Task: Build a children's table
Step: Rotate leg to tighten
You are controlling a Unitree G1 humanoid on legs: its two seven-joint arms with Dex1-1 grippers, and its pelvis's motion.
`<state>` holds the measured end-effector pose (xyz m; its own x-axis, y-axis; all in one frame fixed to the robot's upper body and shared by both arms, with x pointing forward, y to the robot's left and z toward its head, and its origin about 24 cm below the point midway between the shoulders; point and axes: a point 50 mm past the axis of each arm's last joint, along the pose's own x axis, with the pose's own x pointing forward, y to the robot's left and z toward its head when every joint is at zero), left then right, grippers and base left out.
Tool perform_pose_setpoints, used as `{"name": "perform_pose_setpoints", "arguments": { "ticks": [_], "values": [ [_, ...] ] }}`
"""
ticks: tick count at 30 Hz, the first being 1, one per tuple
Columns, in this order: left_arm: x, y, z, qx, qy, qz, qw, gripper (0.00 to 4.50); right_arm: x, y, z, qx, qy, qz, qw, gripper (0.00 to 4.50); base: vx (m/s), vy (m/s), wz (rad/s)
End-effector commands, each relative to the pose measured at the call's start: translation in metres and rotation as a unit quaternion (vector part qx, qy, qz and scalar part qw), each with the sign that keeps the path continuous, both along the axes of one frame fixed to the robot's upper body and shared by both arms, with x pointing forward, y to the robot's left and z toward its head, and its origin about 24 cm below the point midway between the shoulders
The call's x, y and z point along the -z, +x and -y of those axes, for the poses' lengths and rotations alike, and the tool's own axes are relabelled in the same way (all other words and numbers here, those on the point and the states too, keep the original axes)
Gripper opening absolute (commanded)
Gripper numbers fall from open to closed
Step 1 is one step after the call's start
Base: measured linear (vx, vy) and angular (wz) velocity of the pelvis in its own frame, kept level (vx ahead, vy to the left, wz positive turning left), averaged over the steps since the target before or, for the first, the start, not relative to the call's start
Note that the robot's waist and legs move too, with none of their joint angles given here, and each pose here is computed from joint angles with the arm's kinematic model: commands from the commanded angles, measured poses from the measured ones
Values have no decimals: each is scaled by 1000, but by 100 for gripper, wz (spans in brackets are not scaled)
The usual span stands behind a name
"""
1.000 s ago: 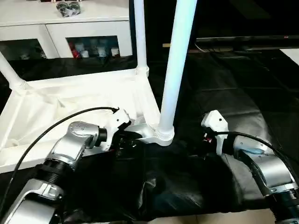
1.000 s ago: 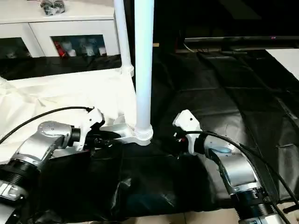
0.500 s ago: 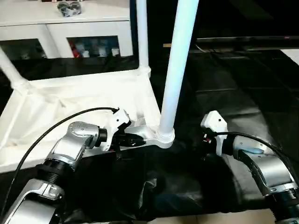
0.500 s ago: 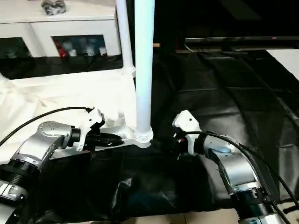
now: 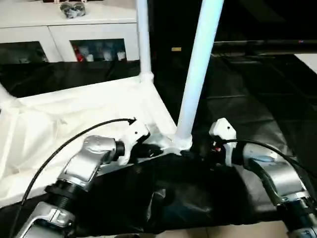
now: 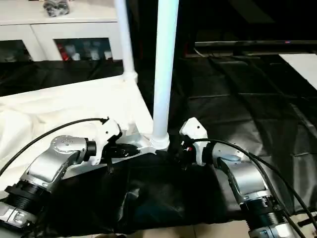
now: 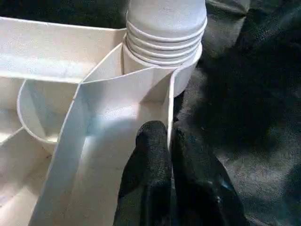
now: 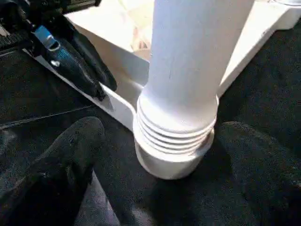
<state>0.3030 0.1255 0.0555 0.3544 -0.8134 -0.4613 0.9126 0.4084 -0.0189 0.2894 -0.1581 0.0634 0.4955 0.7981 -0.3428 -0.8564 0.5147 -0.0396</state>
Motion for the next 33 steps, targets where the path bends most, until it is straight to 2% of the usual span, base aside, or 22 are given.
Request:
{"name": "perform_pose_setpoints", "arguments": {
  "ticks": [1, 8, 10, 12, 23, 24, 29, 30, 33],
  "values": [
    [-4, 3, -12, -15, 8, 11, 1000, 65, -5, 4, -2, -5, -3, 10, 1000, 450, 0, 0, 0],
    [-5, 1, -16, -2, 14, 1, 1000, 65, -5, 4, -1, -9, -4, 8, 1000, 450, 0, 0, 0],
    [-4, 0, -17, -7, 11, -6, 1000, 93, -5, 5, -2, -10, -4, 9, 1000, 450, 0, 0, 0],
    [-4, 0, -17, -9, 13, -6, 1000, 103, -5, 5, -2, -9, -3, 9, 1000, 450, 0, 0, 0],
    [2, -5, -16, 10, 12, -26, 1000, 103, -3, 6, -2, -10, -3, 6, 1000, 450, 0, 0, 0],
    [2, -5, -16, 10, 13, -27, 999, 76, -3, 6, -2, -9, -3, 6, 1000, 450, 0, 0, 0],
    [3, -6, -17, 14, 18, -28, 999, 66, -3, 6, -3, -10, -3, 6, 1000, 450, 0, 0, 0],
    [3, -6, -17, 14, 18, -28, 999, 35, -3, 6, -3, -10, -3, 7, 1000, 450, 0, 0, 0],
    [3, -5, -18, 15, 21, -29, 999, 25, -3, 6, -3, -11, 0, 4, 1000, 450, 0, 0, 0]
  ]
}}
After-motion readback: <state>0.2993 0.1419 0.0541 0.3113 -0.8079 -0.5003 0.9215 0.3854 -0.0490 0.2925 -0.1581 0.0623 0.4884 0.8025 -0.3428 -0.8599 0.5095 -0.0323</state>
